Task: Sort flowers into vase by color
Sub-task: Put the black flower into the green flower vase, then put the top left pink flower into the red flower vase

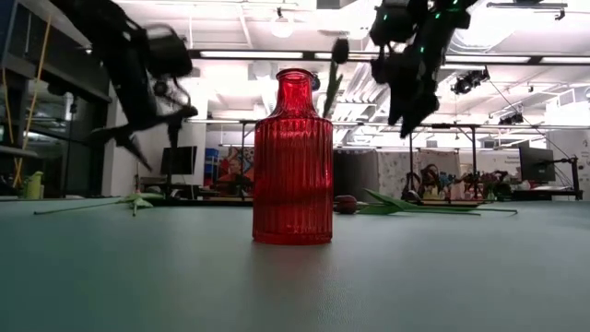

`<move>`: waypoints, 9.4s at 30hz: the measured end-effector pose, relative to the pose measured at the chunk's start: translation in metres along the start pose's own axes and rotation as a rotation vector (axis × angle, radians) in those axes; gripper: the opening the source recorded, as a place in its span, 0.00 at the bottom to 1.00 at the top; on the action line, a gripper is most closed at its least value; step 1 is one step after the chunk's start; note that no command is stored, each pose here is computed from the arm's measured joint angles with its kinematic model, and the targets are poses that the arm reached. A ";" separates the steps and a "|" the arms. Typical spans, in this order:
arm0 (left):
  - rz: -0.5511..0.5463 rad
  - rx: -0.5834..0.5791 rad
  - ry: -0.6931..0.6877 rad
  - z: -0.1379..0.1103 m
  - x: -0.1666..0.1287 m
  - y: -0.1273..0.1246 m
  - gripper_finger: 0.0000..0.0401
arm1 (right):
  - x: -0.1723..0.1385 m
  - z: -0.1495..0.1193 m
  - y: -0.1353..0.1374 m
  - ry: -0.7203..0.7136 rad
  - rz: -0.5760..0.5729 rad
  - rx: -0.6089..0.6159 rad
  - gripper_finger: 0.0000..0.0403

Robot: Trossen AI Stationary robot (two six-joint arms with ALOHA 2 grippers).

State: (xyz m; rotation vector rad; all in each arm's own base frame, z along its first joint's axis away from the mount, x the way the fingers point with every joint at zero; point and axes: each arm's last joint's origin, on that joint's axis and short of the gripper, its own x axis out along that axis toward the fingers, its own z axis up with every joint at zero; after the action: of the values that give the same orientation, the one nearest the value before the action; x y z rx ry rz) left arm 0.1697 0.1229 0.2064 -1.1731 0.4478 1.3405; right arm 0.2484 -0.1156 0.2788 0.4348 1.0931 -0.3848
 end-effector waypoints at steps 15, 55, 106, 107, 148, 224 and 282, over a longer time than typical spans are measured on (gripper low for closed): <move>-0.186 -0.195 -0.141 0.013 -0.060 0.020 0.52 | -0.067 -0.022 0.007 -0.209 0.145 -0.035 0.81; 0.621 0.314 0.288 0.070 0.085 0.021 0.52 | -0.070 -0.012 0.005 -0.330 0.020 0.068 0.81; -0.843 0.573 -0.767 -0.001 -0.095 -0.141 0.00 | -0.167 -0.040 0.030 -0.926 0.198 -0.138 0.81; -0.879 0.567 -0.779 -0.001 -0.089 -0.146 0.00 | -0.167 -0.040 0.031 -0.924 0.214 -0.136 0.81; -1.098 0.861 -0.771 -0.003 -0.005 -0.170 0.00 | -0.168 -0.041 0.065 -0.903 0.457 0.000 0.81; -0.936 0.992 -0.679 0.015 -0.068 -0.138 0.56 | -0.175 -0.038 0.066 -0.974 0.506 -0.022 0.81; -1.147 0.850 -0.509 -0.009 -0.167 -0.090 0.56 | -0.129 -0.044 0.094 -0.559 0.576 -0.058 0.81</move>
State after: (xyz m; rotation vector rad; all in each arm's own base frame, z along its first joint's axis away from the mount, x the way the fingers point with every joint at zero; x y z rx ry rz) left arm 0.2117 0.0477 0.3754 -0.2039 -0.0806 0.2974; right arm 0.2094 -0.0015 0.3929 0.5277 0.4026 0.0440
